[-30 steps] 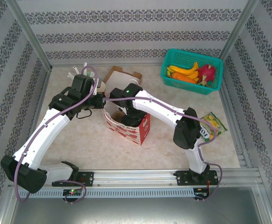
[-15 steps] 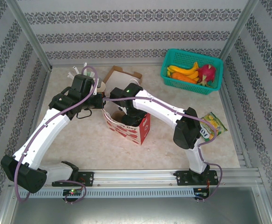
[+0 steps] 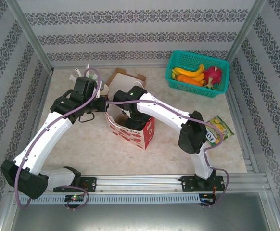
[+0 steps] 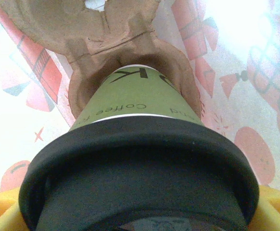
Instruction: Pack the takeout coffee
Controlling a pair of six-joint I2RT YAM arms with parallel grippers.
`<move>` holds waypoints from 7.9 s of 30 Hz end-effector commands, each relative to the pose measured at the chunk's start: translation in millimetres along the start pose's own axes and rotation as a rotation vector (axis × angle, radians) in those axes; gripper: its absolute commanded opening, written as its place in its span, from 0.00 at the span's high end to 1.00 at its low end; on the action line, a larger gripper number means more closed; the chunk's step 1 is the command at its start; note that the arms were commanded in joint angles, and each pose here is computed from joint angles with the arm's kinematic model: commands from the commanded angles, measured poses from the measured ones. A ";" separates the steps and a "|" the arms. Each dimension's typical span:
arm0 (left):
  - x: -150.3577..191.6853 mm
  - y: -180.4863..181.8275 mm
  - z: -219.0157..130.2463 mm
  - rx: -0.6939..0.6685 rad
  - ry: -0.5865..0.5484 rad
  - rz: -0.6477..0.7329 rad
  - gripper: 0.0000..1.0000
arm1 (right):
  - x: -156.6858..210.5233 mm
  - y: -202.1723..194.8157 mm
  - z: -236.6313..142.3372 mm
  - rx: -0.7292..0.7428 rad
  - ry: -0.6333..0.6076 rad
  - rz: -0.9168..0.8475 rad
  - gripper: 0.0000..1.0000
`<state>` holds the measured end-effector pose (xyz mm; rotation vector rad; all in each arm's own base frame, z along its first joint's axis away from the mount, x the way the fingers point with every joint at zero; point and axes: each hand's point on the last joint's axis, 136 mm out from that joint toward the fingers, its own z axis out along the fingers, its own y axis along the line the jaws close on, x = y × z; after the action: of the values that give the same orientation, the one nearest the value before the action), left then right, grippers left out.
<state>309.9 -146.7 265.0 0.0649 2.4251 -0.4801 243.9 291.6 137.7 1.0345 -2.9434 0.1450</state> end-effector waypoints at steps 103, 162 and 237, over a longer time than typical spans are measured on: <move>-11.8 -12.9 -3.7 0.053 -0.040 0.023 1.00 | 20.9 2.5 103.9 -0.068 0.204 0.047 0.49; -10.4 -16.4 -5.6 0.071 -0.034 0.031 1.00 | 0.3 12.2 52.3 -0.166 0.072 0.077 0.41; -8.4 -14.8 2.6 0.067 -0.026 0.052 1.00 | -18.0 5.0 -167.9 -0.245 -0.839 -0.084 0.02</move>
<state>310.9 -154.3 266.0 0.1485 2.4026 -0.5061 251.9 317.7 289.5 1.3401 -3.4193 -0.7522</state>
